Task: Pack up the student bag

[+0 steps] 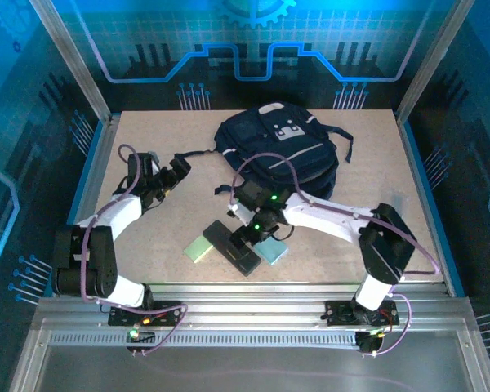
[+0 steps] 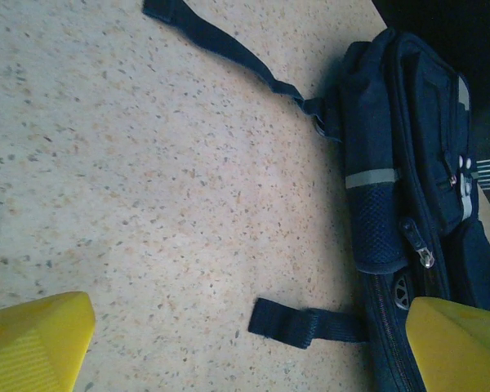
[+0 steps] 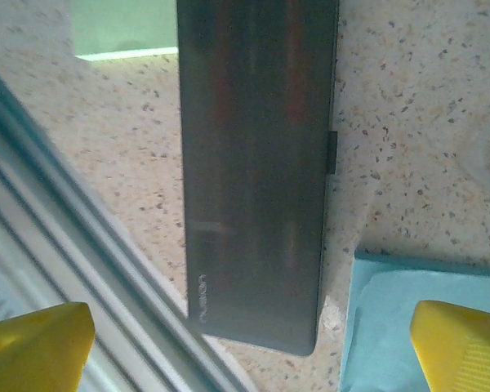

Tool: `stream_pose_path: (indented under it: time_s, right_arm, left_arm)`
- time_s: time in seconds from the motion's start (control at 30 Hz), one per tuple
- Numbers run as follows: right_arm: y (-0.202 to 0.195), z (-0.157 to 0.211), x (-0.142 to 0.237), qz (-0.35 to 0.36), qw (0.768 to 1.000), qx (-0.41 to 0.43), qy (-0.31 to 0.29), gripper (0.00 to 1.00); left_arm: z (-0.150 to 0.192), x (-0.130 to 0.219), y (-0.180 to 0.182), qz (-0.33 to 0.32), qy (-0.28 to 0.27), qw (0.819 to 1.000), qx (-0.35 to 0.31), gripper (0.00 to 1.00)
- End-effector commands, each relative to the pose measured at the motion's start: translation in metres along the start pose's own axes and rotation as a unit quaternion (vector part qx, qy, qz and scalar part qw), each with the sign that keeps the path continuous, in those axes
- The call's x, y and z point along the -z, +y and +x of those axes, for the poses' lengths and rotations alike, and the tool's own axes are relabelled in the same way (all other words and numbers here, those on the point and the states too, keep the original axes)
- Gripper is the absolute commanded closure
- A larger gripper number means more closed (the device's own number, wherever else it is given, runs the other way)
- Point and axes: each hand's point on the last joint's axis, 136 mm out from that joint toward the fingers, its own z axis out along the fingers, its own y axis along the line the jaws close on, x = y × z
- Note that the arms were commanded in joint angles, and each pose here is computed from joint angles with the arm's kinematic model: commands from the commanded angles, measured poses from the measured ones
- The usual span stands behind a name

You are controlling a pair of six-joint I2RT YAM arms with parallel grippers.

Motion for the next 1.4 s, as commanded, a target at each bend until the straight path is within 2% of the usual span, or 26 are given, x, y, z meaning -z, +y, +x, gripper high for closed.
stream_pose_path:
  time_s: [0.0,0.37,0.5,0.7,0.8,0.97,1.13,1.37]
  right_arm:
    - [-0.003,-0.007,-0.009,0.057,0.998,0.038,0.006,0.0]
    - [0.006,-0.033,-0.058,0.11,0.993,0.047,-0.004,0.0]
    - [0.003,-0.036,-0.069,0.12,0.992,0.043,-0.002,0.04]
    - [0.003,-0.036,-0.074,0.115,0.993,0.036,-0.001,0.23]
    - [0.004,-0.036,-0.072,0.11,0.994,0.026,-0.004,0.26]
    - [0.0,-0.041,-0.054,0.089,0.996,-0.001,-0.024,0.29]
    - [-0.005,-0.052,-0.014,0.024,0.996,-0.053,-0.066,0.31]
    - [-0.04,-0.066,0.044,-0.082,0.973,-0.158,-0.145,0.38]
  left_arm:
    - [0.008,0.01,0.006,0.0,0.011,1.0,-0.007,0.01]
    - [0.005,0.015,0.008,-0.001,0.01,1.0,-0.013,0.01]
    - [0.003,0.017,0.001,0.012,0.004,1.0,-0.017,0.01]
    - [0.002,0.021,-0.001,0.015,-0.002,1.0,-0.024,0.01]
    - [0.003,0.023,0.001,0.012,-0.002,1.0,-0.023,0.01]
    - [0.004,0.024,-0.001,0.015,0.0,1.0,-0.019,0.01]
    - [0.003,0.028,-0.014,0.019,-0.002,0.999,-0.038,0.01]
    - [0.007,0.034,-0.047,0.014,-0.011,0.994,-0.111,0.03]
